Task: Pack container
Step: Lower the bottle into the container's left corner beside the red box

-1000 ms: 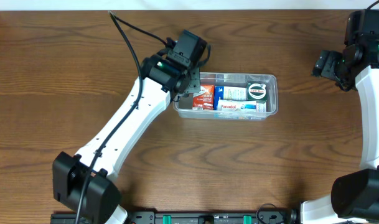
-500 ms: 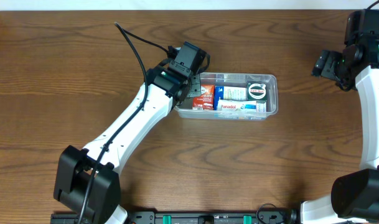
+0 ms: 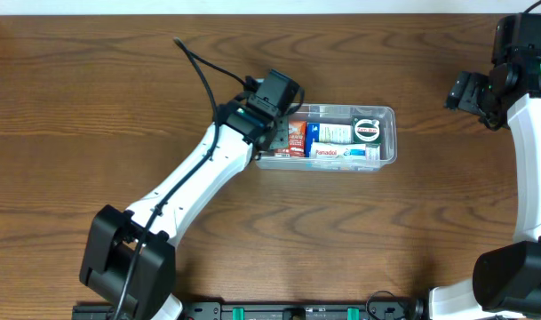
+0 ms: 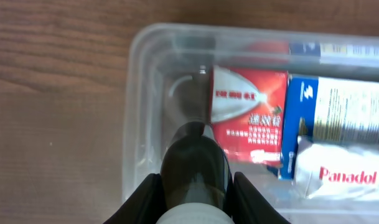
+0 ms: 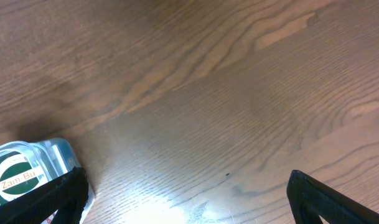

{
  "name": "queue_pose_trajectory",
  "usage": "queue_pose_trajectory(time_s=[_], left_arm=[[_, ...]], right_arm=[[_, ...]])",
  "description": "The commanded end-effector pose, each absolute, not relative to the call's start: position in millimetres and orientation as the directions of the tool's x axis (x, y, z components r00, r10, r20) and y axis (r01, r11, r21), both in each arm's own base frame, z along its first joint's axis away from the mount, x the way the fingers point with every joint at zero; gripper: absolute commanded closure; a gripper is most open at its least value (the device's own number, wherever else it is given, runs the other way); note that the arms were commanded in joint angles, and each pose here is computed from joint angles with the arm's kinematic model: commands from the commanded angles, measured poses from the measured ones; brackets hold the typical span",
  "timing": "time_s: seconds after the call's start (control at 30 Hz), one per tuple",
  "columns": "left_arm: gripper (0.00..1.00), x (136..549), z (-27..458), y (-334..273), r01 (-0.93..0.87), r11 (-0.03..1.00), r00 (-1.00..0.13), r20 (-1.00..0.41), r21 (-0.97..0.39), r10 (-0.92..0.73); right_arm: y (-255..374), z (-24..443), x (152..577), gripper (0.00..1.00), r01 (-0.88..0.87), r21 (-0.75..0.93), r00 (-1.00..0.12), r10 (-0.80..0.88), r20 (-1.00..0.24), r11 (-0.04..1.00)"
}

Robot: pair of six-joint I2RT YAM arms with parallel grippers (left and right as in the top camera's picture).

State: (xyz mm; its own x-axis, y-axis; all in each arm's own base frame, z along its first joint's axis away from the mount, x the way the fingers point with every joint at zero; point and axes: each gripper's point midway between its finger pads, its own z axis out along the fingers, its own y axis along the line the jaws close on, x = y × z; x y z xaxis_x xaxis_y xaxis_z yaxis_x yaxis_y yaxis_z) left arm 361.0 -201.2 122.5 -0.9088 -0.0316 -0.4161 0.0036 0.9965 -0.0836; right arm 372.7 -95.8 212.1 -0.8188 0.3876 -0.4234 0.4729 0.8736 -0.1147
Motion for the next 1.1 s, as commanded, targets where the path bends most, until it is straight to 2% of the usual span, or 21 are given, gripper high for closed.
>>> queue_pose_trajectory(time_s=[0.0,0.33,0.67,1.07], left_arm=[[0.85,356,121,-205,0.033,0.998,-0.911,-0.412,-0.055,0.007],[0.86,338,115,-203,0.052,0.998,-0.932,-0.359,-0.018,0.042],[0.85,361,125,-200,-0.012,1.0,-0.886,-0.463,-0.006,-0.014],[0.85,373,130,-201,-0.045,0.999,-0.857,-0.513,-0.014,-0.046]], right_arm=[[-101,213,372,0.01,0.48,-0.128,-0.816,0.389,-0.428,0.868],[-101,213,372,0.01,0.48,-0.128,-0.816,0.389,-0.428,0.868],[-101,213,372,0.01,0.48,-0.128,-0.816,0.388,-0.428,0.868],[-101,213,372,0.01,0.48,-0.128,-0.816,0.388,-0.428,0.868]])
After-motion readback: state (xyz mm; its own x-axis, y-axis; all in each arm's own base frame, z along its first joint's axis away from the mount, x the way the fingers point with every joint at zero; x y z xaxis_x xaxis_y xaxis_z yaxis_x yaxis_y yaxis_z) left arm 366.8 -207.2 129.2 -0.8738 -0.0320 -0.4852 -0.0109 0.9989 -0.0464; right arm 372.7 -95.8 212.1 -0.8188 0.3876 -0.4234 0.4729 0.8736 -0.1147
